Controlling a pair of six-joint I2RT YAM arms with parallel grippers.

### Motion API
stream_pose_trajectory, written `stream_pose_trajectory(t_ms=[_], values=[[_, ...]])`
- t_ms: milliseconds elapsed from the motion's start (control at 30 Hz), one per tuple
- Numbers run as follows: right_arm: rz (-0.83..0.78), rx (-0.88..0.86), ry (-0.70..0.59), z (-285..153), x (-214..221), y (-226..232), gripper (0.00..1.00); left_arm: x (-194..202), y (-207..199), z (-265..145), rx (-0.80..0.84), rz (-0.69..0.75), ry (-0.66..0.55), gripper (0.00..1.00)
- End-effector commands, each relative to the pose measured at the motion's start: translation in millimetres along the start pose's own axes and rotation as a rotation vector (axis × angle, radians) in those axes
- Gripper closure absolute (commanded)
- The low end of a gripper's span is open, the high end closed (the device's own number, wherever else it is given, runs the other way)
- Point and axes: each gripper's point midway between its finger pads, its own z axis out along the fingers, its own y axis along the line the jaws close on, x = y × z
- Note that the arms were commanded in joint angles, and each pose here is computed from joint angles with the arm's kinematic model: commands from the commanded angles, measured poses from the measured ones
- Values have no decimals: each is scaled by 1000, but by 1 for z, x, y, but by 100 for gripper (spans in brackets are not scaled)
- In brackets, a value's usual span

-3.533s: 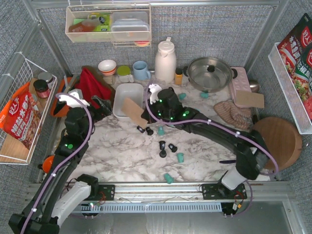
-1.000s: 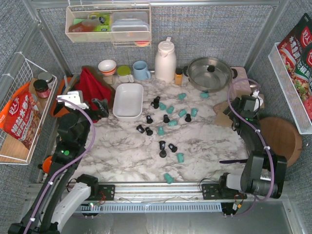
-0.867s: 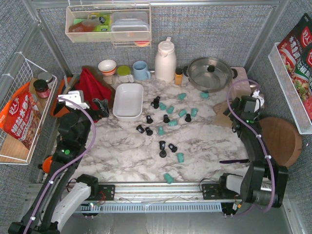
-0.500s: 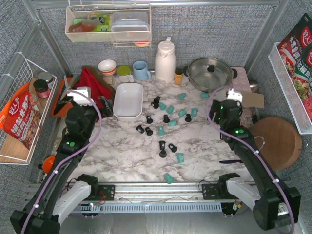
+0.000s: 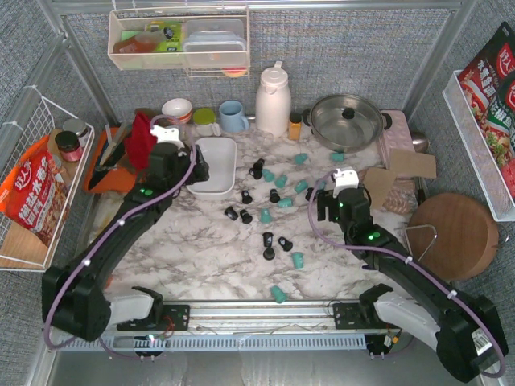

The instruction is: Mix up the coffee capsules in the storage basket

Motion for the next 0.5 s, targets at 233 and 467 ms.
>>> stream_pose_trajectory(t_ms=[233,467], values=[[47,-58,-126,-10,-35,8,18,65,-47,40,-23,15,228,20],[51,-73,-113,-8,-33,12,18,107,-57,32,-41,81,327,22]])
